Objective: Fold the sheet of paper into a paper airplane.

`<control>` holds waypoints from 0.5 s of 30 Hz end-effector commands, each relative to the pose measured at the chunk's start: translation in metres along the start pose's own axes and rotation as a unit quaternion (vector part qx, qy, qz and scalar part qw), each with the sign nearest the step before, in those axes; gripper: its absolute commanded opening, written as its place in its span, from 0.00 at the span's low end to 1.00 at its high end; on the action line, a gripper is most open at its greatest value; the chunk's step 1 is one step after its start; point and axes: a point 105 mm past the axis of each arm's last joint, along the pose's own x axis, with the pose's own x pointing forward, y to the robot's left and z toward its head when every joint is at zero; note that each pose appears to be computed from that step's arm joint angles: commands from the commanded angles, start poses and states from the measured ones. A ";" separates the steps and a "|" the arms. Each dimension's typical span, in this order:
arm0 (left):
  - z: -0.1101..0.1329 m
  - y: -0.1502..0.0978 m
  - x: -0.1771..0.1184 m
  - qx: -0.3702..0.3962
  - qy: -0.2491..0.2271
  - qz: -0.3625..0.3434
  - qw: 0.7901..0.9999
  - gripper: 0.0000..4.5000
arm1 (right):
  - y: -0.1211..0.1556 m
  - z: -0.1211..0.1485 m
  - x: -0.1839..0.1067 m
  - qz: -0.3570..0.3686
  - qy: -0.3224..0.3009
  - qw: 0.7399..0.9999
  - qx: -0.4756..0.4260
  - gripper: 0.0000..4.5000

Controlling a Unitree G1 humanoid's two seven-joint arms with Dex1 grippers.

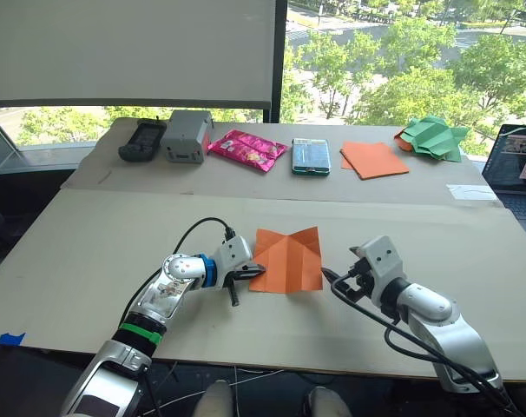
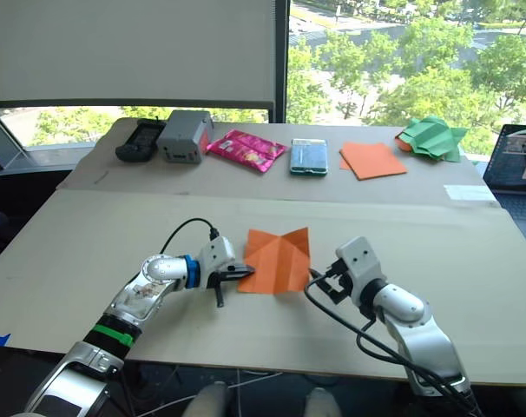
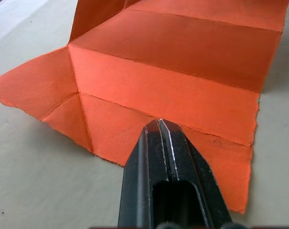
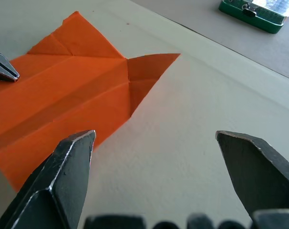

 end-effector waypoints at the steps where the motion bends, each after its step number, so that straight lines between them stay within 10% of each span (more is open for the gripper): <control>1: -0.017 -0.007 0.000 -0.004 0.032 -0.015 0.999 0.01 | -0.007 0.006 -0.006 -0.008 -0.002 1.000 -0.008 1.00; 5: -0.019 -0.008 0.000 -0.005 0.033 -0.017 0.999 0.00 | -0.011 0.001 -0.006 -0.012 0.009 1.000 -0.008 0.82; 15: -0.019 -0.011 -0.001 -0.005 0.034 -0.020 0.999 0.00 | 0.008 -0.020 0.000 0.031 0.050 0.998 -0.032 0.03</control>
